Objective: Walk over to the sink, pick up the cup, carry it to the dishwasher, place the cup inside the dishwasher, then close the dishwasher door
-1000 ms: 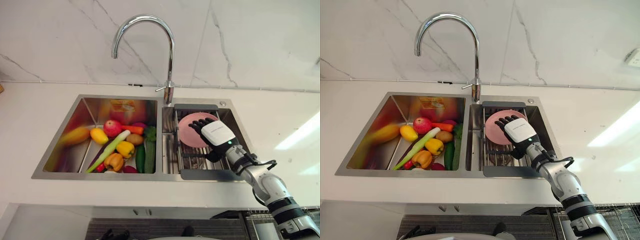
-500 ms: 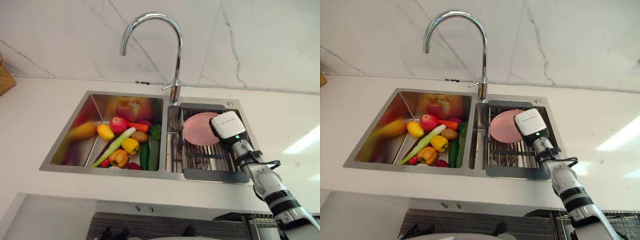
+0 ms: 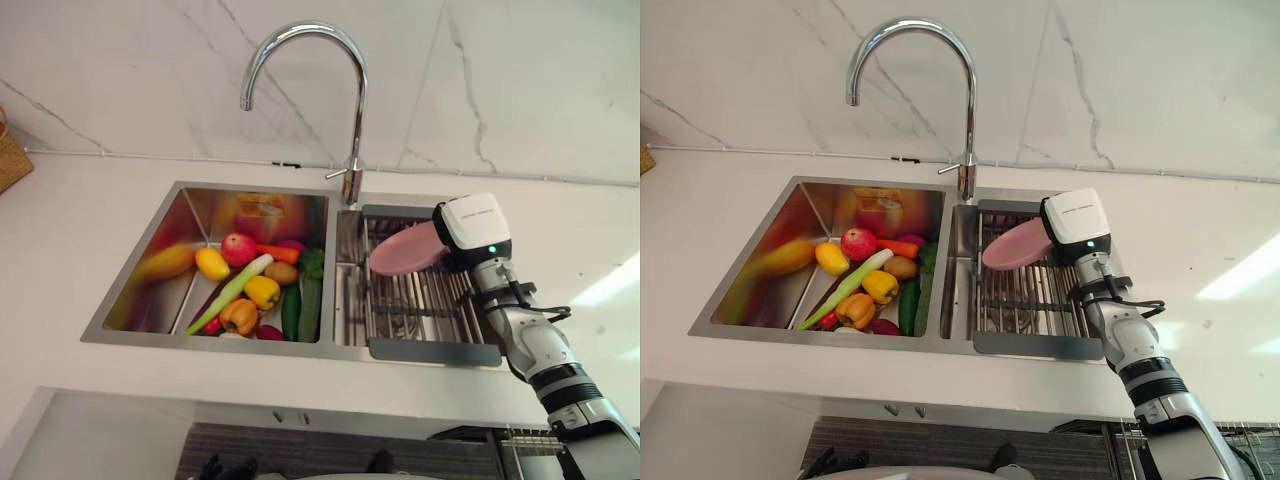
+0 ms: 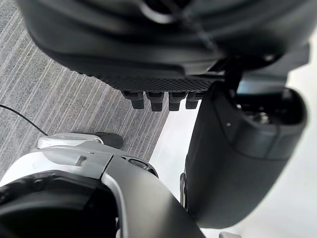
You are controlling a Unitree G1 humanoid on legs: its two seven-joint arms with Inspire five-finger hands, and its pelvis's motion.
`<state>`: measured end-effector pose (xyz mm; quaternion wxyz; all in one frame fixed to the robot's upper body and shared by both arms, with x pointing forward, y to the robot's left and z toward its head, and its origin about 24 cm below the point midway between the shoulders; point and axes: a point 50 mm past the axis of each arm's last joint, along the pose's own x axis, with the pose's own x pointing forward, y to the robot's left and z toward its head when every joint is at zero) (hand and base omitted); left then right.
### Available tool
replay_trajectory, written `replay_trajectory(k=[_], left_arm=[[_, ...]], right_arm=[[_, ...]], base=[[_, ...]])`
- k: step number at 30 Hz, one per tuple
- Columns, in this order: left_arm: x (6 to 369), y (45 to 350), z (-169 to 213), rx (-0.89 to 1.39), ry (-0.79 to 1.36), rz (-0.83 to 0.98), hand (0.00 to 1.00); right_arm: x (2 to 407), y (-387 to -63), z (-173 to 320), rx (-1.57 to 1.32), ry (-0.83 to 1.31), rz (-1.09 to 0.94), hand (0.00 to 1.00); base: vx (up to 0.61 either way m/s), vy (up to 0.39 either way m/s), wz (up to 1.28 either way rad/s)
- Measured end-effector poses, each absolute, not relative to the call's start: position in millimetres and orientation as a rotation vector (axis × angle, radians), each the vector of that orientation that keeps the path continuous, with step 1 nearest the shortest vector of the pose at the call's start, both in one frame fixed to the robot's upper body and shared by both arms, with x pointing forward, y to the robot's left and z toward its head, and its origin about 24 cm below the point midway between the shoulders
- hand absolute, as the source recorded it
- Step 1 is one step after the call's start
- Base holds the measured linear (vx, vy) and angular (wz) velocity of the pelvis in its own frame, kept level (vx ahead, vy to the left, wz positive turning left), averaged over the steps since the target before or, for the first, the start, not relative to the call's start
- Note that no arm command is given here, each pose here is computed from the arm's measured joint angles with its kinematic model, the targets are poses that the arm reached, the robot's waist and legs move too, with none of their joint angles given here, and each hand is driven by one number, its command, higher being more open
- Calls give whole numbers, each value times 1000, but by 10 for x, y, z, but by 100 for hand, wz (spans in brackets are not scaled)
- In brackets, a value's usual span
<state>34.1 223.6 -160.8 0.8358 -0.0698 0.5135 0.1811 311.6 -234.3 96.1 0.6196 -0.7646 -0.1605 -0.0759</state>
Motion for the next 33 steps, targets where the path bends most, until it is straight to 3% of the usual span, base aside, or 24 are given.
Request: replay_trajectory(k=[9, 22, 26, 33], left_arm=[[321, 2251, -1605, -158, 1085, 403, 100], [240, 2227, -1616, -212, 1083, 481, 100], [226, 2235, -1615, -230, 1077, 510, 100], [241, 2276, -1603, -227, 1064, 521, 100]], right_arm=[[2911, -2514, 1194, -1463, -322, -332, 100], [2523, -2723, 1732, -1087, -455, -554, 100], [2395, -2642, 1760, -1054, -517, -484, 100], [2275, -2249, 1834, -1138, -629, -121, 100]], base=[[0, 0, -1], [-14, 4, -8], [-18, 11, -6], [-13, 24, -6]])
